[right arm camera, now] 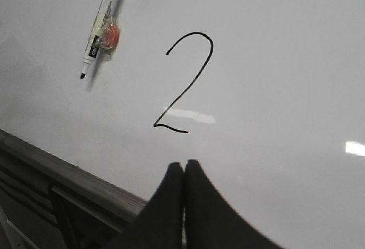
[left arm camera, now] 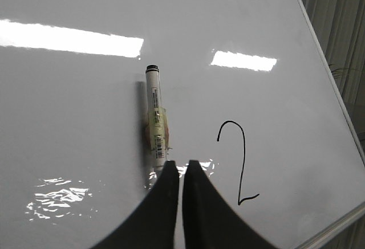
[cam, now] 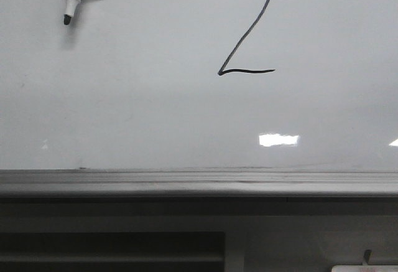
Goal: Write number 2 on whiteboard
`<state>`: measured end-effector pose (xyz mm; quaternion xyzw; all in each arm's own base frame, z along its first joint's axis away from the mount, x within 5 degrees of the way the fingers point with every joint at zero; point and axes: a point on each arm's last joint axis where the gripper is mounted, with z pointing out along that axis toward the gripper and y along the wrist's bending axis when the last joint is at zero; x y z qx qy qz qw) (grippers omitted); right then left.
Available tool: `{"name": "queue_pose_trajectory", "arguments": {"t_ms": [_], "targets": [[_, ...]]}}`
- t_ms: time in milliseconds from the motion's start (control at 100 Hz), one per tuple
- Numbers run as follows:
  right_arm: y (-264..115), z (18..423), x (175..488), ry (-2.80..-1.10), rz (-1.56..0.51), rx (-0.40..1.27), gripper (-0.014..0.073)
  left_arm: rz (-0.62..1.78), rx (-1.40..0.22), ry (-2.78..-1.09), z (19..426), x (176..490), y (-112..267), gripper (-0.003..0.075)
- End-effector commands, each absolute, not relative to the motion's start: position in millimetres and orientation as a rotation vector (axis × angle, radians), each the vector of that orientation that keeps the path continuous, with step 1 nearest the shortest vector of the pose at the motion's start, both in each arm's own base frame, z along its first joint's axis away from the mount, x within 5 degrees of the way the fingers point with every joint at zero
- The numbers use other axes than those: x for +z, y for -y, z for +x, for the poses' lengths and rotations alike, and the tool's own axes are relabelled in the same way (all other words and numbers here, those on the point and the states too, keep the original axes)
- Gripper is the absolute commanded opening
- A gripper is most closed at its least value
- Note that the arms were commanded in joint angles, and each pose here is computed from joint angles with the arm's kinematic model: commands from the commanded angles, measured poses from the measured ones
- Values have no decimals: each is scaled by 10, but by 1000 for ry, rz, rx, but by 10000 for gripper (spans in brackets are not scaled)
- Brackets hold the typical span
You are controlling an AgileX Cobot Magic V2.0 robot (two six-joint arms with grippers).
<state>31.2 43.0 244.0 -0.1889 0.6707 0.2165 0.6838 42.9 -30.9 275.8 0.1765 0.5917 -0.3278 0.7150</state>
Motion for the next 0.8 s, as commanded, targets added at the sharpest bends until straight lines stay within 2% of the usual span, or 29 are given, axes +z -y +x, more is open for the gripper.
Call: {"name": "queue_pose_trajectory", "arguments": {"t_ms": [0,330,500,620,790], "targets": [[-398,300,2549,-1452,-370,475,-53,361,-722,-1291,434,2848,285,-20],[-398,300,2549,-1452,-370,475,-53,370,-715,-1289,434,2842,288,-20],[-398,300,2549,-1452,-370,475,-53,497,-515,-1219,450,2821,318,-20],[-398,300,2549,-1452,-370,475,-53,368,-466,-1293,544,2686,305,-20],[-398,300,2549,-1452,-370,475,-53,196,-303,-1350,605,2570,192,-20]]}}
